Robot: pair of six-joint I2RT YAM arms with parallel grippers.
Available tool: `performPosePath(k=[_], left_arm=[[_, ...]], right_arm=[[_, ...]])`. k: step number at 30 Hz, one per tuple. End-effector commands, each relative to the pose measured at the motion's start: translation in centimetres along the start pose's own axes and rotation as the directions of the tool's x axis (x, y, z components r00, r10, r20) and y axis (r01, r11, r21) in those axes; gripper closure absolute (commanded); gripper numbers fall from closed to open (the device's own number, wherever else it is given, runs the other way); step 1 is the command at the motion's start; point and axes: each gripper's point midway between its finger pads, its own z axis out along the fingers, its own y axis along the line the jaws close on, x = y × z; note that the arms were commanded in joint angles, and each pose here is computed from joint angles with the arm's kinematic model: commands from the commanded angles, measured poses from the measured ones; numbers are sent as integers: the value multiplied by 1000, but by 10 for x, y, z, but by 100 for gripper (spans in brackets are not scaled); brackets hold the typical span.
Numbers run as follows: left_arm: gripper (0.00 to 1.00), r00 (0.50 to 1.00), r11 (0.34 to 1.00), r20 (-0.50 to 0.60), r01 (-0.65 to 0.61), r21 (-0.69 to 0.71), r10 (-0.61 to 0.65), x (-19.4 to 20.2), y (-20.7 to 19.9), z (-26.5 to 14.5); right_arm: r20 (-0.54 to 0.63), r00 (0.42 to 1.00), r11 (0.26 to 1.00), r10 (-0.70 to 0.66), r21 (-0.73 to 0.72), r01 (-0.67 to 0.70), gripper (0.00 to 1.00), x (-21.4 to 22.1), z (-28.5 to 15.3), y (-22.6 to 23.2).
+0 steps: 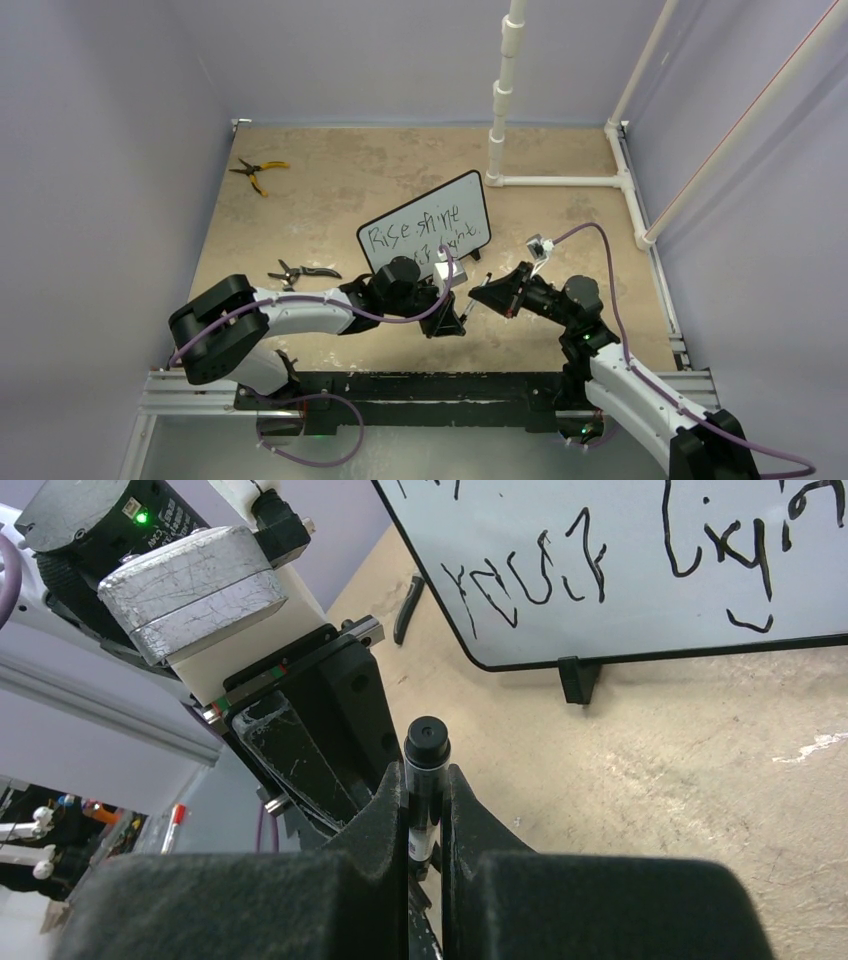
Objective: Write a sentence on the whiteboard
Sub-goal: Close the whiteboard marker at the center of the board.
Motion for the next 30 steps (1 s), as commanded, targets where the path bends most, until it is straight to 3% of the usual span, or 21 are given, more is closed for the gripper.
performPosePath(k=[1,20,30], left_arm=[[100,919,972,334,-231,27,210,-118,-33,-16],[100,835,940,461,-342,8,300,-179,-55,-24],[100,811,925,508,-374,65,292,-197,-65,-34]], right_arm=[[-249,963,994,102,-15,-109,100,63,-16,-3],[-339,931,990,134,8,-139,100,86,-23,-8],[-388,915,992,107,-25,-126,100,98,-28,-7]])
